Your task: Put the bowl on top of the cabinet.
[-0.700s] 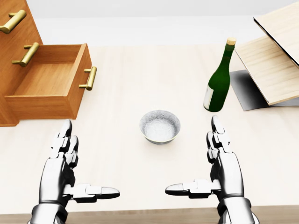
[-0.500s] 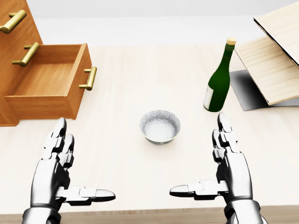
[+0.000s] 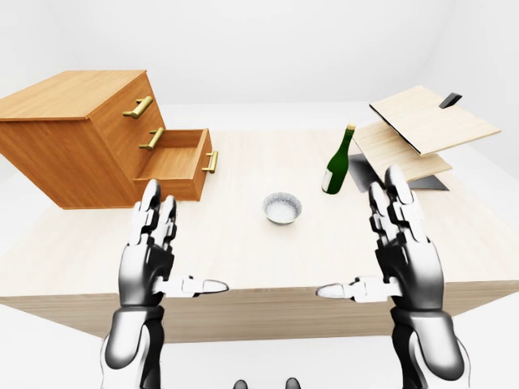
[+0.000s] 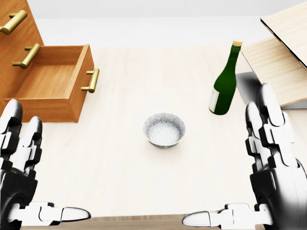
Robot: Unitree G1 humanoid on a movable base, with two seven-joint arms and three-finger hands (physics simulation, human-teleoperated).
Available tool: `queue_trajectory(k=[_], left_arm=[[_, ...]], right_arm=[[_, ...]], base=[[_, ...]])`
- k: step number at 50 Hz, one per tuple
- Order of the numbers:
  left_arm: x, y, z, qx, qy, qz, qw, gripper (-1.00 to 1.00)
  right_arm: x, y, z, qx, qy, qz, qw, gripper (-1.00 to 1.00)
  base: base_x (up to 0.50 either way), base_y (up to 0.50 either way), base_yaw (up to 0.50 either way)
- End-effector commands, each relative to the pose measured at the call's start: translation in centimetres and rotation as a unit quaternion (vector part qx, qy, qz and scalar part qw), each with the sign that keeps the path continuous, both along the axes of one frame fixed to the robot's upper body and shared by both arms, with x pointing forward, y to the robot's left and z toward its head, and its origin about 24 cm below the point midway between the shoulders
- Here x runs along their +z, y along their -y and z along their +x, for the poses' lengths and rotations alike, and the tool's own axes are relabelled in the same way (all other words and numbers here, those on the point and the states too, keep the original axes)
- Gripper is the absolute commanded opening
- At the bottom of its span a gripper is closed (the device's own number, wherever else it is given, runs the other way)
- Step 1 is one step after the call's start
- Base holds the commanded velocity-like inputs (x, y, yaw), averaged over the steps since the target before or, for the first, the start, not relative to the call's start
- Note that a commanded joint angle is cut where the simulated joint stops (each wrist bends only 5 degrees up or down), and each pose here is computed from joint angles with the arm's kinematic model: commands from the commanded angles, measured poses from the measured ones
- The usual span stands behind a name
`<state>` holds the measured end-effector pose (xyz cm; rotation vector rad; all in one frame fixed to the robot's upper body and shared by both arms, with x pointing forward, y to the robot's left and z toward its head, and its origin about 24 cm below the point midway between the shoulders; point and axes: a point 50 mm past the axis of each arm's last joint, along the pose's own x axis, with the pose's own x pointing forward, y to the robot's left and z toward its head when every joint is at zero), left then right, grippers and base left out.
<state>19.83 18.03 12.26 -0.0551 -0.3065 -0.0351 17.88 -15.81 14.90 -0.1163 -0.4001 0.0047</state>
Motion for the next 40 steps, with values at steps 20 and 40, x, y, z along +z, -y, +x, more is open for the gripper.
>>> queue_trajectory(k=[20,40], left_arm=[[5.8,-1.8,-5.1,0.008,0.143,0.010,0.990,1.00],[5.8,-2.1,-5.1,0.011,0.146,0.010,0.989,1.00]], right_arm=[[3.4,-0.6,-4.2,0.009,0.058,-0.035,0.998,1.00],[3.3,-0.6,-4.2,0.001,0.052,-0.055,0.997,0.99]], base=[[0.00,0.00,0.00],[0.00,0.29,0.00]])
